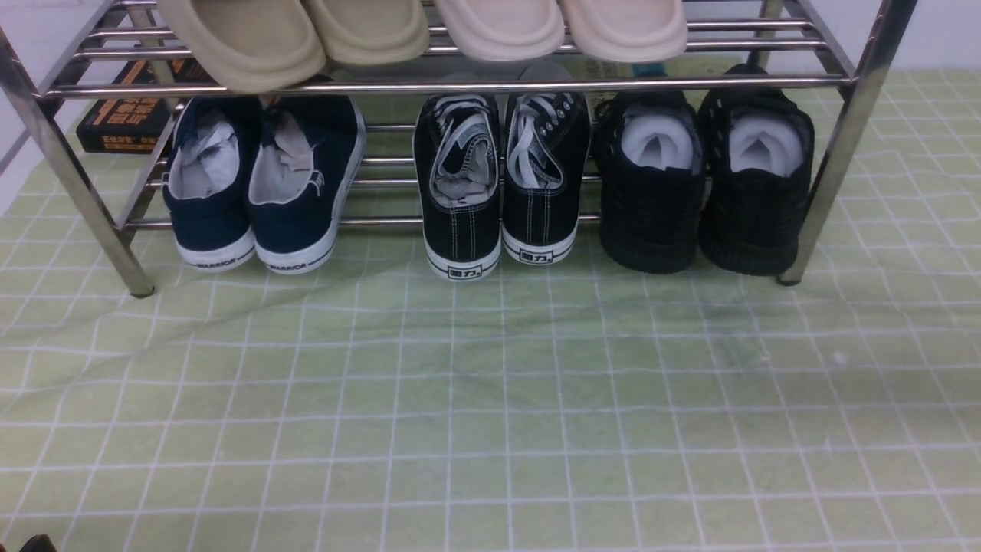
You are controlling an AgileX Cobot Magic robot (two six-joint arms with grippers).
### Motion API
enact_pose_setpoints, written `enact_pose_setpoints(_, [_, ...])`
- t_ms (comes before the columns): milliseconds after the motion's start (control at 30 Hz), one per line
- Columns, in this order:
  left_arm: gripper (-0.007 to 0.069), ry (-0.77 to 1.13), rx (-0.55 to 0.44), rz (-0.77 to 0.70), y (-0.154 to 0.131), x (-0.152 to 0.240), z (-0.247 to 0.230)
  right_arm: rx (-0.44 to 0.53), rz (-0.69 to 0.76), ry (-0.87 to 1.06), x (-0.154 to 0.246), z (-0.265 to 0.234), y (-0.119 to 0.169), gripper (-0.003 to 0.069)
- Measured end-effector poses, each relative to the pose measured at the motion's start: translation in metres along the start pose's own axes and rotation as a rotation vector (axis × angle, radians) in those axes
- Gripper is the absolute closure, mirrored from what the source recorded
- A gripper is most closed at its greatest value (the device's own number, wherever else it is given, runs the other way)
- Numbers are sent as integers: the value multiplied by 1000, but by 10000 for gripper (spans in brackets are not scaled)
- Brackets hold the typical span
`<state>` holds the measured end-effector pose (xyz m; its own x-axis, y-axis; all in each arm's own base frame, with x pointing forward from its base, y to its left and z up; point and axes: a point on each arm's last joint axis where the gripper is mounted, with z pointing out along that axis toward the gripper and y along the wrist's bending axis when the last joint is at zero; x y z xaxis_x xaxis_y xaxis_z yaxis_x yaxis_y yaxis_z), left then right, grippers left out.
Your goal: Take the shoes off the shelf with your hand from the green coffee tablecloth.
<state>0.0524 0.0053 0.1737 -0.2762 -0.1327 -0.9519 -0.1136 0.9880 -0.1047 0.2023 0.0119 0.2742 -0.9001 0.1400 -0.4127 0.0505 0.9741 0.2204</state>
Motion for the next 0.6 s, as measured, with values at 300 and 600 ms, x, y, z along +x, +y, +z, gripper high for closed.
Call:
enact_pose_setpoints(300, [384, 0, 0, 0, 0, 0, 0, -235, -223, 9, -56, 12, 59, 634])
enact_pose_setpoints(600, [384, 0, 0, 0, 0, 0, 0, -144, -337, -68, -109, 17, 129, 610])
